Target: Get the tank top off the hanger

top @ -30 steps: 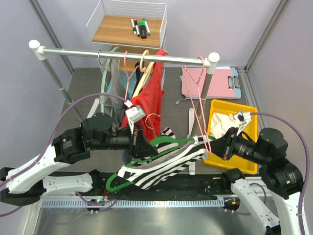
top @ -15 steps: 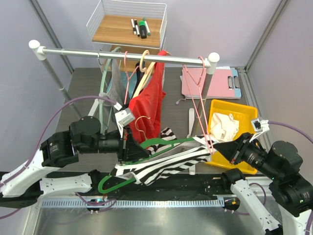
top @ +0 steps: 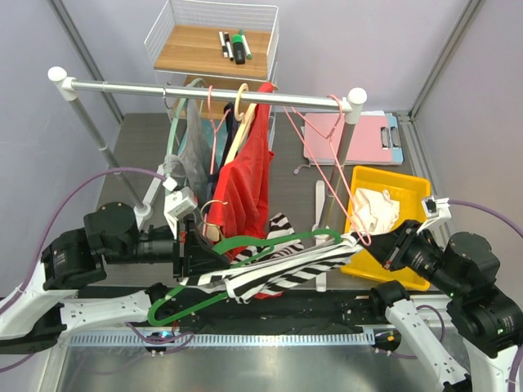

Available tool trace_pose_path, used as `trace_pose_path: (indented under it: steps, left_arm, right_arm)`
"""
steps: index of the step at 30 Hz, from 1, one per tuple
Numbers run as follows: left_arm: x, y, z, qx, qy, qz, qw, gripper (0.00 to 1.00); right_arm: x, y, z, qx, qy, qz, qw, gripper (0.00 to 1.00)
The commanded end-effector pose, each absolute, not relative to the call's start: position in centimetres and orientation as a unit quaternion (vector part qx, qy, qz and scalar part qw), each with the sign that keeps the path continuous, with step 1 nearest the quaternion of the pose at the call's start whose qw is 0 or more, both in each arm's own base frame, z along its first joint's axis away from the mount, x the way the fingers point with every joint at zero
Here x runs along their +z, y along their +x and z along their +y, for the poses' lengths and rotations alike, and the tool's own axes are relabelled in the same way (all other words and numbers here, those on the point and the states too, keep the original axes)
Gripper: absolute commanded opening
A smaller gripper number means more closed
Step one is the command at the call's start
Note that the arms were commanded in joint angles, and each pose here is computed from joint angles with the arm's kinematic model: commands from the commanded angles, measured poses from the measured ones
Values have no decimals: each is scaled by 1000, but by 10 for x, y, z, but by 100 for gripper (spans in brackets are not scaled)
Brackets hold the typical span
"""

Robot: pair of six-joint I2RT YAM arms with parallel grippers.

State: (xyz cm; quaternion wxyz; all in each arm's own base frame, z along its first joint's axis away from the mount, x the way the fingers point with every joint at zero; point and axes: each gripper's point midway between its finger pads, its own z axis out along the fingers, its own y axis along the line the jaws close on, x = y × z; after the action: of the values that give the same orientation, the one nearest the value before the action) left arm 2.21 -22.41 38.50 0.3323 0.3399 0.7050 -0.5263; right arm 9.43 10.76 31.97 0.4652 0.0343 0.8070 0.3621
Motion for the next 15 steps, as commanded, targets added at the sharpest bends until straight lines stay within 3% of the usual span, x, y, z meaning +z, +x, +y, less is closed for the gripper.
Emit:
trace_pose_path:
  steps: [1,8,15]
  left_arm:
    - [405,21,-220,-542,340,680,358,0]
    - [417,33,-221,-537,320,678,387,0]
    - [412,27,-224,-535,346,674,373,0]
  right_arm:
    - [317,98,108,364,42,804,468,1]
    - [291,77,116,380,10,822,425,1]
    - [292,51,111,379,-19,821,428,27]
